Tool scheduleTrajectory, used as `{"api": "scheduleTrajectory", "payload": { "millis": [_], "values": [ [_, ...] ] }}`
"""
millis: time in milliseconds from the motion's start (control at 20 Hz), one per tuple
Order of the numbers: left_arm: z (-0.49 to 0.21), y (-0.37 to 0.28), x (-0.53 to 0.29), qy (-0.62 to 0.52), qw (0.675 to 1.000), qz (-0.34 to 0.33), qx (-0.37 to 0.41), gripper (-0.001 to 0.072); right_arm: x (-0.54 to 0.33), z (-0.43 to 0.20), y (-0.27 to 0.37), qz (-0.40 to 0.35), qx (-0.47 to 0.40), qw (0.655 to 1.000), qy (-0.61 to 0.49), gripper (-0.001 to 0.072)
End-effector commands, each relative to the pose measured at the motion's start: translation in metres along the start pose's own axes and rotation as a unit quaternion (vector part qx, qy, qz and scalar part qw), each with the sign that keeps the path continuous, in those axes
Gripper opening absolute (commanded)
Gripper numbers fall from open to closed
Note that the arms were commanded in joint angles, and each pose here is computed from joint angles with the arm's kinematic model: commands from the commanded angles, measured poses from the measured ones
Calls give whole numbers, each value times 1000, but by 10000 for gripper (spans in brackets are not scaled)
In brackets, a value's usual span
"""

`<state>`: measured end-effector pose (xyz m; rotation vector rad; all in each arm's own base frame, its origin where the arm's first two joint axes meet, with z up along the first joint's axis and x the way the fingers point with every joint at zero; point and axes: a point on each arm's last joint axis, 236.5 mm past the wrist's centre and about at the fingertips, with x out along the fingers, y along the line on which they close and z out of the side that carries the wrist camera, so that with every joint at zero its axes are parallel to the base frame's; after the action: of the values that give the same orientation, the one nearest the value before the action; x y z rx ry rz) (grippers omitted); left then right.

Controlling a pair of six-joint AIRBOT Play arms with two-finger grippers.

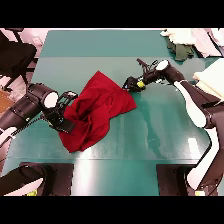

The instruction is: Fold the shirts.

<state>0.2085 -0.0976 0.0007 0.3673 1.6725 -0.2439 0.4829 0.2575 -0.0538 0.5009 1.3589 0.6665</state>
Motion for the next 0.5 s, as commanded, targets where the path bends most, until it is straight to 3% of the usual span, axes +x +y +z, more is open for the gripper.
{"api": "scheduleTrajectory", "payload": {
  "millis": [0, 450],
  "values": [
    [3, 0, 0, -8, 1000, -1, -1, 32, -12, 9, -3, 3, 8, 1000, -15, 586],
    [5, 0, 0, -10, 1000, -1, -1, 32, 20, -2, -12, -1, 23, 1000, 7, 576]
  ]
}}
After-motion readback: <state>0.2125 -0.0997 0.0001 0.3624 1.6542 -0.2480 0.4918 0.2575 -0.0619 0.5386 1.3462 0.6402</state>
